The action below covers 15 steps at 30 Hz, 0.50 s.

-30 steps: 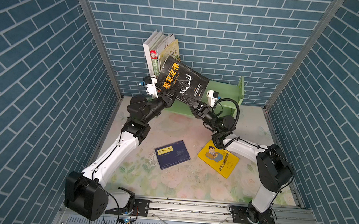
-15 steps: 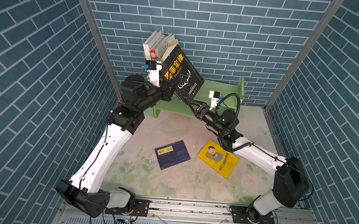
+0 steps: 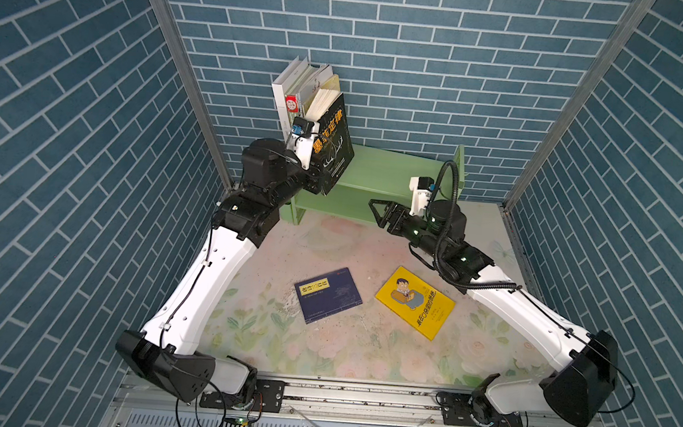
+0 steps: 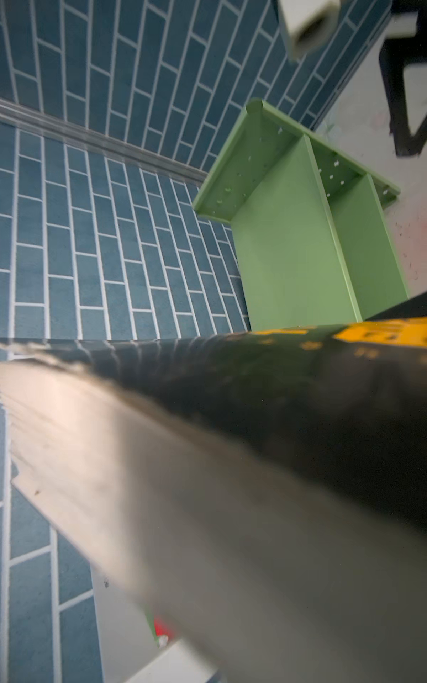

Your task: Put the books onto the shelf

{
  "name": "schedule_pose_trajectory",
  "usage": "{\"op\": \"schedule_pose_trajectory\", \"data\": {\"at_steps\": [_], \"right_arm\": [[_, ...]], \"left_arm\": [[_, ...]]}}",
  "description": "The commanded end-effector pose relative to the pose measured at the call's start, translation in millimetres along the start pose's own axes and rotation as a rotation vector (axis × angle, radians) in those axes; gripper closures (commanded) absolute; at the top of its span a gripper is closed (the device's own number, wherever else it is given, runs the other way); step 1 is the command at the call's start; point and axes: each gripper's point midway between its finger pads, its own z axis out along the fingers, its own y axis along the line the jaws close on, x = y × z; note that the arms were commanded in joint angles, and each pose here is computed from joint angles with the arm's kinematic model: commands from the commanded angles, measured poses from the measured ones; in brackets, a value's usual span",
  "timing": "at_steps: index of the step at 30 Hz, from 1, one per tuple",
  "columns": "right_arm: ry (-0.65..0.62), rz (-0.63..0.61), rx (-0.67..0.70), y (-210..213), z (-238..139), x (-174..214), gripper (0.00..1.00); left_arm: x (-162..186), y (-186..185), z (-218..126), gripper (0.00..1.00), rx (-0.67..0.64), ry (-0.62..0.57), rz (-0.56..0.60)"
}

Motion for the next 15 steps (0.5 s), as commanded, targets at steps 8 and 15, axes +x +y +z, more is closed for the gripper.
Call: {"op": "schedule_pose_trajectory", "data": {"at_steps": [8, 15], "right_arm": [[-0.014, -0.084, 0.157, -30, -28, 2, 0.26], [-0.014, -0.089, 0.203, -38, -35, 3, 0.26]], "left_arm": [[-32, 16, 38, 0.93, -0.09, -0.116, 0.159], [-24, 22, 67, 0.94, -0.117, -0.104, 0.21]]}}
